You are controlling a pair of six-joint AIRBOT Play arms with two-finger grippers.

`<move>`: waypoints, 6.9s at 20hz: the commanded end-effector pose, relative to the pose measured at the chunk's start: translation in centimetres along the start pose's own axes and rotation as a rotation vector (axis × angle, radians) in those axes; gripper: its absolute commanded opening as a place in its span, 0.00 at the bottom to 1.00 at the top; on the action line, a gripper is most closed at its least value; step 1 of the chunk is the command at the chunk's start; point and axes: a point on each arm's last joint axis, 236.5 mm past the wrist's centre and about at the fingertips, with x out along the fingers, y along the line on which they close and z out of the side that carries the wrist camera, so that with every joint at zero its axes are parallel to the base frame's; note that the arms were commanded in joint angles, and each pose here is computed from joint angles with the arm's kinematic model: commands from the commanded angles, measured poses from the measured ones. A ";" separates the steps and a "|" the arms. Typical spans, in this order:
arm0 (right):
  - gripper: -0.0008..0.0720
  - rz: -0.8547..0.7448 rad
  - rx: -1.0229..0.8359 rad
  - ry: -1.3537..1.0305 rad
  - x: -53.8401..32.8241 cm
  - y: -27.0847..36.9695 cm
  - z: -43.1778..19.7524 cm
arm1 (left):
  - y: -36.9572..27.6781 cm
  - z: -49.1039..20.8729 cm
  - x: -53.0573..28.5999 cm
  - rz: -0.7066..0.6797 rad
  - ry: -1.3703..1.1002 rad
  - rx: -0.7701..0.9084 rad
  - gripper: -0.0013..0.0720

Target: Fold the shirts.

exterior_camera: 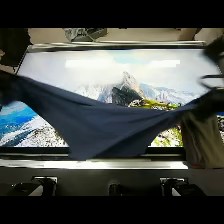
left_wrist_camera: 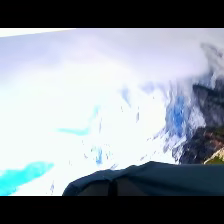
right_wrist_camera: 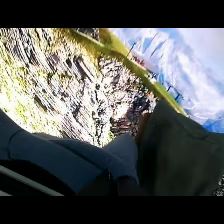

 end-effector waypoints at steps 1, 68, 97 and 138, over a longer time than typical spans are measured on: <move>0.07 -0.009 0.065 0.007 12.1 -0.7 2.3 | 0.8 -8.6 11.2 -0.014 0.282 -0.046 0.05; 0.06 0.420 0.135 -0.276 17.9 19.8 5.4 | 5.8 -2.3 20.9 -0.506 0.113 -0.525 0.06; 0.07 0.068 0.028 -0.165 -6.1 6.0 4.0 | 9.0 2.9 -11.5 0.199 -0.513 -0.388 0.05; 0.79 0.623 0.489 0.165 20.2 -5.2 -2.3 | 0.9 -26.2 24.8 -0.395 0.898 -0.615 0.70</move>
